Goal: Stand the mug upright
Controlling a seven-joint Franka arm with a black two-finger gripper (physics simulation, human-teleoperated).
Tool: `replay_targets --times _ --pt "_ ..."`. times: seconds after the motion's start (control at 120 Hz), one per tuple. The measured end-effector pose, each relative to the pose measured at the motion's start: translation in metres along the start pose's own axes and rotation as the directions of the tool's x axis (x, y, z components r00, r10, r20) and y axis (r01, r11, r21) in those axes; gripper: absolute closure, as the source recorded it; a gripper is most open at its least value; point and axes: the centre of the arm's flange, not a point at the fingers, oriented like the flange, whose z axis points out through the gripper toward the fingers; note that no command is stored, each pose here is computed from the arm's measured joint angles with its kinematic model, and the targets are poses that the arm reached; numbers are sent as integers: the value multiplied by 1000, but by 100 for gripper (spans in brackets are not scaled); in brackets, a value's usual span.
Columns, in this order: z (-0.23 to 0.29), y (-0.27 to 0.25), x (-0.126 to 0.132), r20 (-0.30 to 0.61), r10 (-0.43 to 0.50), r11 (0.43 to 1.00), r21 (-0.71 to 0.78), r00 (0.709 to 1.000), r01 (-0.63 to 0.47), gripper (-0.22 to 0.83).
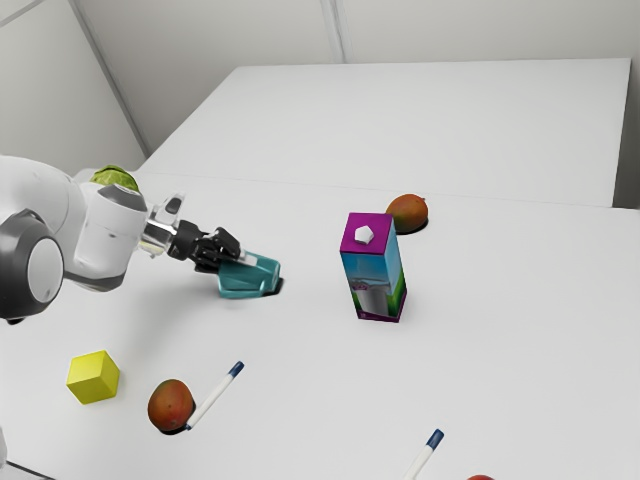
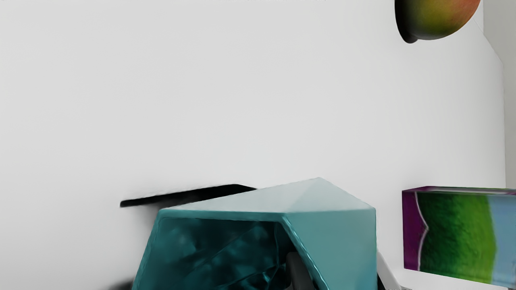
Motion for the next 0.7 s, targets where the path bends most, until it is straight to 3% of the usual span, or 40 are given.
replay_targets --times 0.2,0.333,0.5,0.7 --pt "-17 31 6 -28 66 998 -12 997 -67 74" --pt "-34 87 10 -29 189 982 14 982 -188 75" --pt "-30 132 0 120 348 908 203 930 -367 77" --pt "-24 144 -25 325 411 746 418 852 -519 77"
